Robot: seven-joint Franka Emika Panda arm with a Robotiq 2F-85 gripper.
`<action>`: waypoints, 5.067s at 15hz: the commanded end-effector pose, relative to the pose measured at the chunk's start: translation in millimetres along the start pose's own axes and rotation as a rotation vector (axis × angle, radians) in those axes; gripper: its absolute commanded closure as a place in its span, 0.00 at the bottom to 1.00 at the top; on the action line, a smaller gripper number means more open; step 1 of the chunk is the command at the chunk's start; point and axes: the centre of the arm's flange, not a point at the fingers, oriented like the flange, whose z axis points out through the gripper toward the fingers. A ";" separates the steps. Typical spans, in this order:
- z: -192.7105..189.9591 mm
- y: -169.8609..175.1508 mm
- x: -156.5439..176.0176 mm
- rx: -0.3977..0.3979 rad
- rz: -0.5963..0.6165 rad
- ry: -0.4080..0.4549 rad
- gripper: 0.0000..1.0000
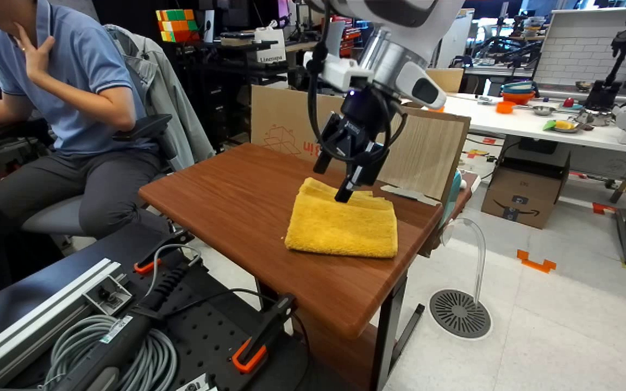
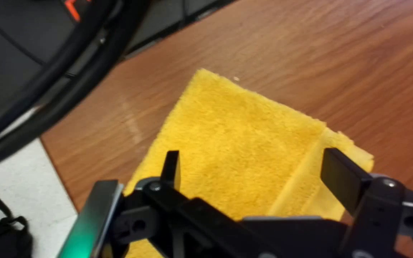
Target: Wipe the table with the yellow towel
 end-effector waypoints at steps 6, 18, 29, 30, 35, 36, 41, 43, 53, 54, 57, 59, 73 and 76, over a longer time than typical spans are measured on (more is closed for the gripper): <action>78.7 -28.3 45.9 0.189 -0.002 0.192 0.00; 144.7 -44.4 5.4 0.035 -0.187 0.266 0.00; 216.4 -122.1 -121.9 -0.314 -0.563 0.233 0.00; 225.6 -128.3 -131.2 -0.337 -0.581 0.229 0.00; 254.0 -157.0 -153.6 -0.435 -0.619 0.263 0.00; 256.8 -165.1 -153.7 -0.449 -0.618 0.273 0.00; 254.0 -192.2 -171.3 -0.482 -0.629 0.307 0.00; 252.2 -200.0 -178.3 -0.477 -0.647 0.283 0.00; 244.2 -272.6 -198.0 -0.414 -0.663 0.185 0.00; 237.3 -281.4 -199.1 -0.392 -0.659 0.181 0.00; 219.8 -307.4 -190.2 -0.320 -0.643 0.205 0.00; 203.0 -324.7 -173.4 -0.273 -0.609 0.224 0.00; 123.0 -291.8 10.9 -0.094 -0.206 0.122 0.00; 117.0 -241.9 45.2 -0.075 -0.102 0.074 0.00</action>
